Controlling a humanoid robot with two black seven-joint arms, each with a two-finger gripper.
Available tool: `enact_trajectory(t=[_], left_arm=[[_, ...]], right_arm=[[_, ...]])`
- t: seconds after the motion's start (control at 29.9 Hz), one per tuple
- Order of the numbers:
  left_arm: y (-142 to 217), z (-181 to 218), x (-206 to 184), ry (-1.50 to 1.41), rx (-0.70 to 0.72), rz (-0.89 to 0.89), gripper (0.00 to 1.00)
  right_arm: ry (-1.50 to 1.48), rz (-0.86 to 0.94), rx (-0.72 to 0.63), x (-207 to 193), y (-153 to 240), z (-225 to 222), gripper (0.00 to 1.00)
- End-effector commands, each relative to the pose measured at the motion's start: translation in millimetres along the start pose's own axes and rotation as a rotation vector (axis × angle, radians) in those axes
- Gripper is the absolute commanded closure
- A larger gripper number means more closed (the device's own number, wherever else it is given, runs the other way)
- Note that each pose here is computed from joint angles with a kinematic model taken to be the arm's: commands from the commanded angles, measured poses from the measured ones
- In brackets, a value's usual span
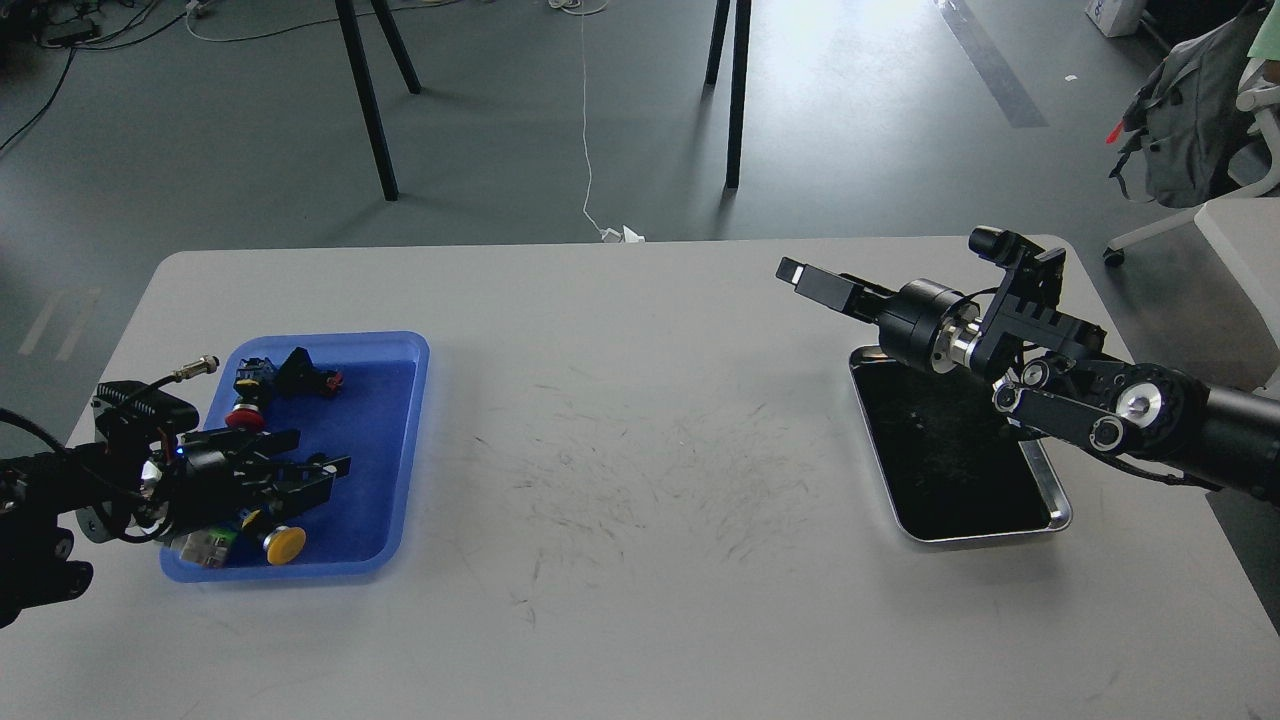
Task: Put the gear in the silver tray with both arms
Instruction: 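Close the left gripper on a small black gear in the blue tray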
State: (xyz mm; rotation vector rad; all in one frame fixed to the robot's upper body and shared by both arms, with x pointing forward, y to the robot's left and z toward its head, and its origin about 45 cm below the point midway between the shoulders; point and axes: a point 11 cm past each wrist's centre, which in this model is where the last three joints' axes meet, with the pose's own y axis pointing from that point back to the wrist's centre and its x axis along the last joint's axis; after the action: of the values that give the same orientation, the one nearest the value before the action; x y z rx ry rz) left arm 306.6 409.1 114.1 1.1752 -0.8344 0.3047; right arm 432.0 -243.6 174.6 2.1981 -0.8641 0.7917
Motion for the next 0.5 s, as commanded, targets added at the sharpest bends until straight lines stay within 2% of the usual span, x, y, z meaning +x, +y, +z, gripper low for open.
enact_trajectory(t=[0.0, 0.47], left_arm=[[4.5, -2.9, -5.2, -0.049, -0.006, -0.043, 0.24], [2.4, -1.6, 0.1, -0.078, -0.016, -0.046, 0.23]], right_arm=[[0.0, -0.001, 0.0, 0.0, 0.1, 0.1, 0.06], [-0.001, 0.001, -0.002, -0.6, 0.1, 0.9, 0.06]])
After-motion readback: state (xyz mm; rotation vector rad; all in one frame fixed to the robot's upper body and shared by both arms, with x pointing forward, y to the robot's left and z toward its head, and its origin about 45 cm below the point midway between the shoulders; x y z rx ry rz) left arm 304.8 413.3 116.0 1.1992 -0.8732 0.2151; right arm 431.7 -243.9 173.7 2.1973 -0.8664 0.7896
